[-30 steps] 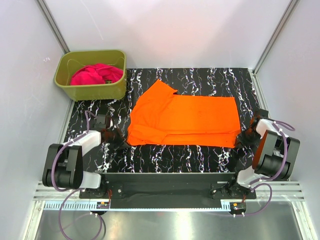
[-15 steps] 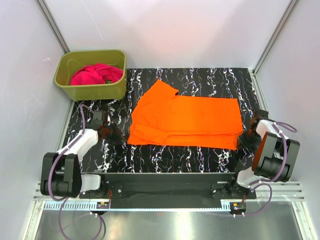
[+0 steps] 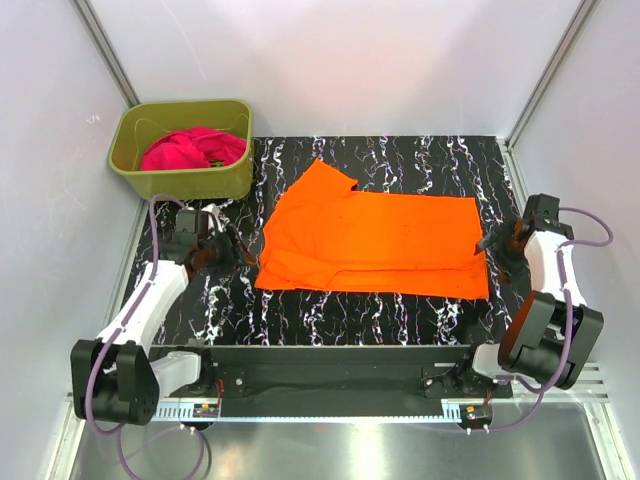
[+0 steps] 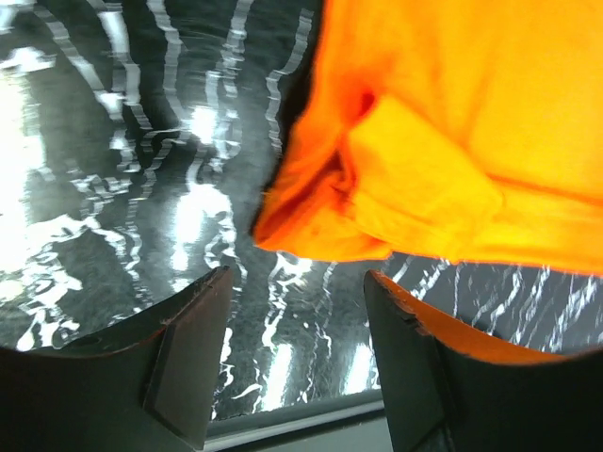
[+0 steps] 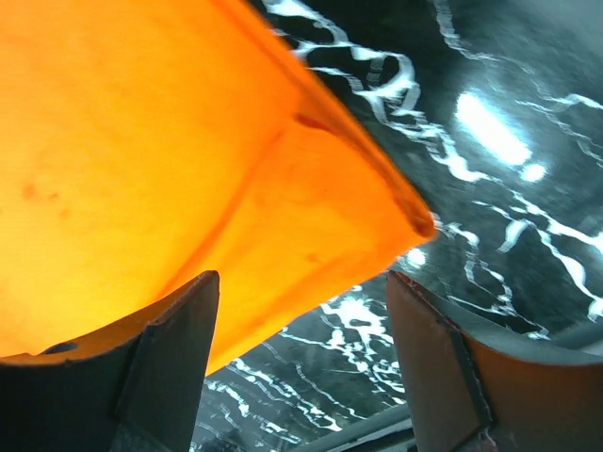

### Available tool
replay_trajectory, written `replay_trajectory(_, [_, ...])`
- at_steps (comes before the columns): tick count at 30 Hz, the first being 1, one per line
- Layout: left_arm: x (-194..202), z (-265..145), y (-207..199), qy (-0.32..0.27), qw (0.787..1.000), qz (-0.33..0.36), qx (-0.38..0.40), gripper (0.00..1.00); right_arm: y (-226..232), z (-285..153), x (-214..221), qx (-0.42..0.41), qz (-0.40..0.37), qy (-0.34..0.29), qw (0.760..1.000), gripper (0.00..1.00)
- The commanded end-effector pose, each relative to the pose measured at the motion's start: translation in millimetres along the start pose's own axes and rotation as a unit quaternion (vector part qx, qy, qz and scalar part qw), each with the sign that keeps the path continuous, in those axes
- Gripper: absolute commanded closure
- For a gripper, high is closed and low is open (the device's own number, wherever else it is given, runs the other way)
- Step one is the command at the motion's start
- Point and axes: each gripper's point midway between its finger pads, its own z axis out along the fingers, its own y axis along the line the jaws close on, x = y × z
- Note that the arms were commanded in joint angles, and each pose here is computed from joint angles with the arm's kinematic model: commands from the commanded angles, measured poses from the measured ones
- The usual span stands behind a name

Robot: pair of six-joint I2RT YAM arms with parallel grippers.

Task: Fold and stack the t-shirts
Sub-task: Fold the tshirt

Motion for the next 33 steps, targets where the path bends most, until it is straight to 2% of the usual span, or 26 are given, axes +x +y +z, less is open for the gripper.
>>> replay_trajectory(1, [-1,-9,-31,0.002,0.996,0.053,0.068,0.37,22,-6,6,-0.059,-0.034,0.024,0.997,0.22])
replay_trajectory(5, [7,-5,-50,0.026,0.99,0.061,0.122,0.39,33,6,12,-0.083,-0.032,0.046,0.995,0.25])
replay_trajectory(8, [17,0,-63,0.052,0.984,0.062,0.157,0.43,33,14,18,-0.081,-0.033,0.064,0.994,0.33])
replay_trajectory(12, [31,8,-69,0.081,0.98,0.067,0.169,0.4,35,23,31,-0.088,-0.027,0.087,0.992,0.37])
replay_trajectory(16, [38,15,-69,0.092,0.98,0.063,0.166,0.39,40,24,38,-0.096,-0.032,0.092,0.991,0.36])
replay_trajectory(20, [39,22,-66,0.099,0.982,0.052,0.152,0.46,46,25,45,-0.099,-0.042,0.1,0.989,0.35])
replay_trajectory(24, [38,29,-62,0.103,0.984,0.045,0.135,0.46,55,23,52,-0.107,-0.05,0.106,0.987,0.35])
replay_trajectory(28, [36,31,-55,0.101,0.987,0.044,0.113,0.41,81,18,78,-0.129,-0.078,0.129,0.98,0.34])
replay_trajectory(33, [33,41,-49,0.105,0.989,0.051,0.096,0.41,132,13,122,-0.178,-0.131,0.154,0.963,0.28])
